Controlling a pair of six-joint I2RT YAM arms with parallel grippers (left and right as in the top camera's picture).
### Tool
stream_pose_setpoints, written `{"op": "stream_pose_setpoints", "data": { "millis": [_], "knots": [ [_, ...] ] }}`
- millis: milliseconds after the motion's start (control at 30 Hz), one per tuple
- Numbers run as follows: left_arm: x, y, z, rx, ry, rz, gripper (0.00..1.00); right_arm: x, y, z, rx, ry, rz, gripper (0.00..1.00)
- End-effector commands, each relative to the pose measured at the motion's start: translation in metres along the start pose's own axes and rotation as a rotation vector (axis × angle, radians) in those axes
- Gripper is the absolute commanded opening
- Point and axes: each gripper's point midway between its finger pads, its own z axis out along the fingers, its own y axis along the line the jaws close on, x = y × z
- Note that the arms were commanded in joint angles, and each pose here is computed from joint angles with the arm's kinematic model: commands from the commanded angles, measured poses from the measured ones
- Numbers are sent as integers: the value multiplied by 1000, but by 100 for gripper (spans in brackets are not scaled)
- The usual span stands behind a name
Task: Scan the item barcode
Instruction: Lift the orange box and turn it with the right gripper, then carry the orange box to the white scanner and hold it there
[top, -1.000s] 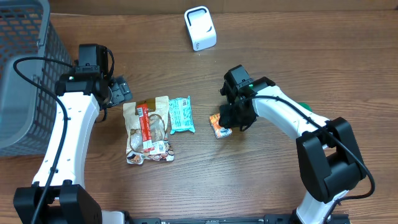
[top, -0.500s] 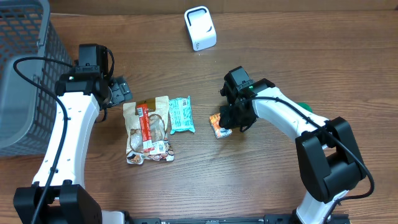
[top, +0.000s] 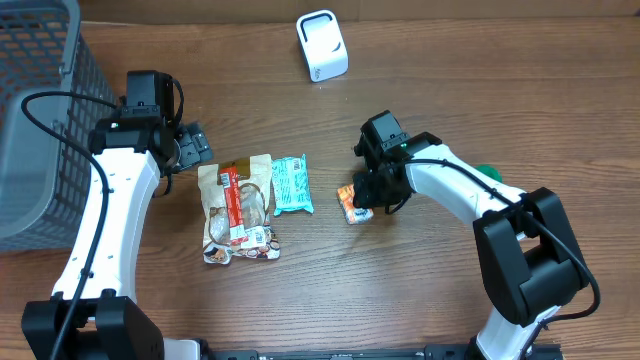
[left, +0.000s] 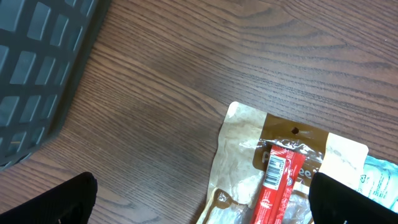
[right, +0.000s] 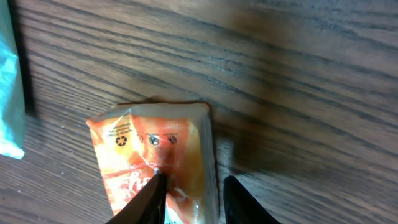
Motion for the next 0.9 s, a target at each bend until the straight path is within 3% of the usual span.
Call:
{"op": "stream_pose_setpoints", "data": {
  "millis": [0,67,200,400,867],
  "knots": [
    [-6,-1,-3,0,-16,16,100,-1,-1,-7,0,-28,15,27],
    [-6,-1,-3,0,-16,16,100,1,-2,-4,1,-28,15,23],
    [-6,-1,-3,0,-16,16,100,5,-3,0,1,-24,15,4],
    [-6,-1,-3,0,-16,16,99,-15,4,-17,-7,-64,8,4],
    [-6,-1,-3,0,-16,16,100,-87,48,-141,-46,-233,-28,3]
  ]
}}
